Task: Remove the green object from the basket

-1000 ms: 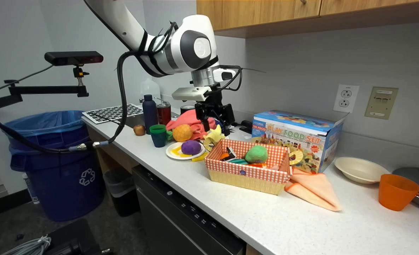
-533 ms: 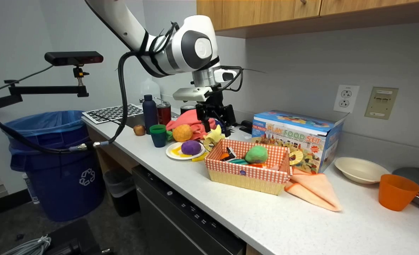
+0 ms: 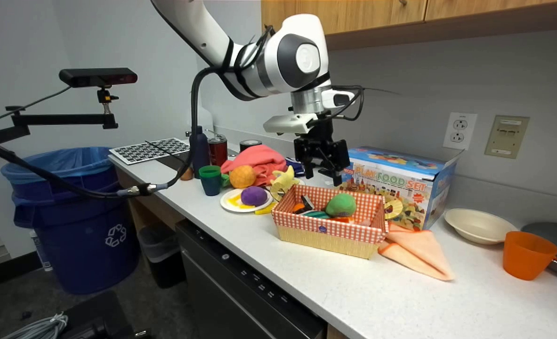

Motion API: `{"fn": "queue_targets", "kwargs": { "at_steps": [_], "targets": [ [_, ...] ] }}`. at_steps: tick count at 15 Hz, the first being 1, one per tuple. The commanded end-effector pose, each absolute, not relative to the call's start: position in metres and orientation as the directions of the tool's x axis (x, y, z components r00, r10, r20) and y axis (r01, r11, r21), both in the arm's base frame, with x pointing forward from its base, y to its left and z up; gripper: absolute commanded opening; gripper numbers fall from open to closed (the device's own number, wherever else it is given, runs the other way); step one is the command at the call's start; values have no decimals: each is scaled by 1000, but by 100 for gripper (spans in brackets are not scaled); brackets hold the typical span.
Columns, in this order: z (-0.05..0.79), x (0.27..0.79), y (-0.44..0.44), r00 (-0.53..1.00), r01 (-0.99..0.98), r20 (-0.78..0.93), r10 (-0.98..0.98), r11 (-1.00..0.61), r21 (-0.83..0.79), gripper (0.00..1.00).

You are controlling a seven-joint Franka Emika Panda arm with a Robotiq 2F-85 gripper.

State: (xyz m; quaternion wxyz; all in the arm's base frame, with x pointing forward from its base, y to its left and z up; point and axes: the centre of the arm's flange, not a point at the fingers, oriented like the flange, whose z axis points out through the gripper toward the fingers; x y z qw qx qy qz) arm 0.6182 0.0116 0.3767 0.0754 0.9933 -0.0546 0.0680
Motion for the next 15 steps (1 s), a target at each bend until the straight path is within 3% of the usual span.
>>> {"fn": "queue_targets", "kwargs": {
  "at_steps": [1, 7, 14, 15],
  "targets": [
    [357, 662, 15, 979, -139, 172, -113, -979, 150, 100],
    [318, 708, 17, 968, -174, 208, -142, -975, 142, 100],
    [289, 722, 8, 972, -174, 183, -148, -976, 133, 100],
    [286, 722, 8, 973, -172, 179, -148, -976, 132, 89]
  ]
}}
